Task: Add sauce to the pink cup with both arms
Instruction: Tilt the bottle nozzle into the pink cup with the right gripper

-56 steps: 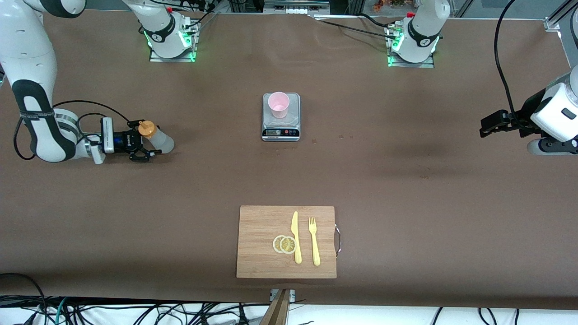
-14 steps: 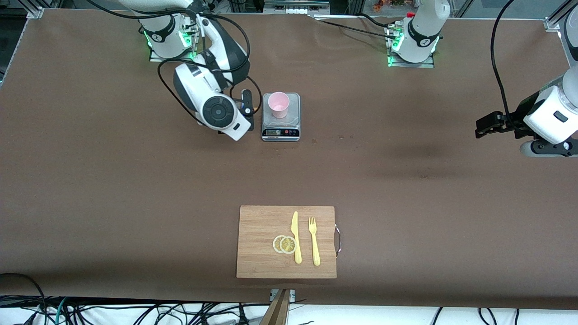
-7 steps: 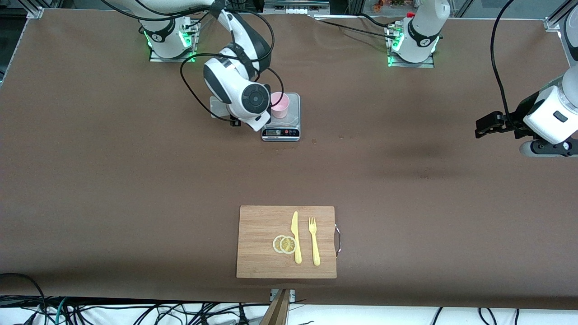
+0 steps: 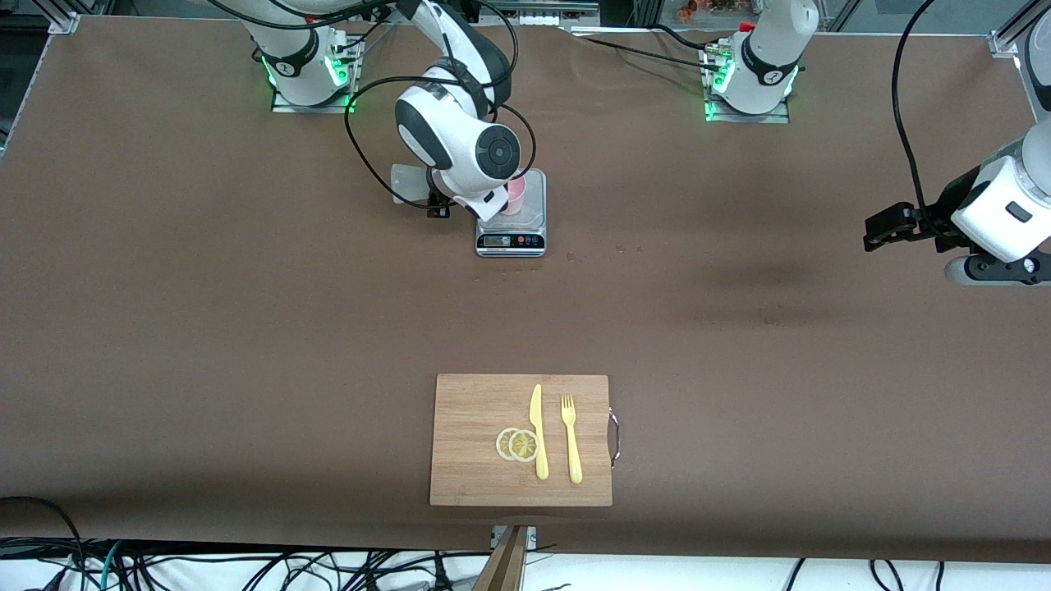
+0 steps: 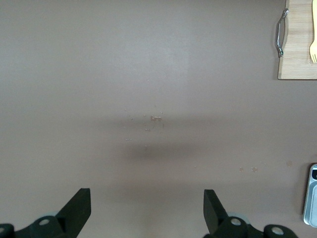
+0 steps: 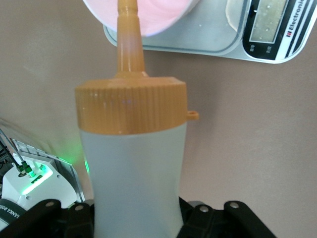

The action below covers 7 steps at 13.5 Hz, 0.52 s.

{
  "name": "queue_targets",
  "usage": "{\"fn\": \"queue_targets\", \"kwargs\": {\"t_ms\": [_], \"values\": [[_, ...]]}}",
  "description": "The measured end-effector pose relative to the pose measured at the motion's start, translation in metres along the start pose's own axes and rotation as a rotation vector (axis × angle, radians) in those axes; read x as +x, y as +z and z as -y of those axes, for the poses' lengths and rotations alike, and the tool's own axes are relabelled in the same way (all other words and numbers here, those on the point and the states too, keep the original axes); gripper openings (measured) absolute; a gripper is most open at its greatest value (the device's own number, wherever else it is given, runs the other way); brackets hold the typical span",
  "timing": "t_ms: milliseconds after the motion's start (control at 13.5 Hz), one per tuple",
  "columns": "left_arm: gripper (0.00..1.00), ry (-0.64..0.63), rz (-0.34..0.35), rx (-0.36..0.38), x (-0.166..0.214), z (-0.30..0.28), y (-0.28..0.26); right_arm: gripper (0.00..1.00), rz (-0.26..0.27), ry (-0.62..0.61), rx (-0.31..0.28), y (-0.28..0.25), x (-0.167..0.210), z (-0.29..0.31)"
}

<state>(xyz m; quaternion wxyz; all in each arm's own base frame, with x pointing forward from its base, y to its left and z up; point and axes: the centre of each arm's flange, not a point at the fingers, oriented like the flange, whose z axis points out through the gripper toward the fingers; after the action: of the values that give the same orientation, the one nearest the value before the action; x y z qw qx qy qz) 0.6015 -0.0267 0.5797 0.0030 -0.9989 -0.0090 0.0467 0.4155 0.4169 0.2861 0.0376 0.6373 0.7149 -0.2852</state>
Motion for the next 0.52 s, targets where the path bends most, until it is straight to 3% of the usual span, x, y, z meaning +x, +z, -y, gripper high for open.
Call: {"fn": "queue_targets", "kwargs": {"t_ms": [221, 517], "values": [[1.00, 0.000, 0.000, 0.000, 0.000, 0.000, 0.000, 0.26, 0.051, 0.013, -0.018, -0.007, 0.007, 0.010], [1.00, 0.000, 0.000, 0.000, 0.000, 0.000, 0.000, 0.26, 0.036, 0.006, -0.020, -0.014, 0.001, 0.002]]}}
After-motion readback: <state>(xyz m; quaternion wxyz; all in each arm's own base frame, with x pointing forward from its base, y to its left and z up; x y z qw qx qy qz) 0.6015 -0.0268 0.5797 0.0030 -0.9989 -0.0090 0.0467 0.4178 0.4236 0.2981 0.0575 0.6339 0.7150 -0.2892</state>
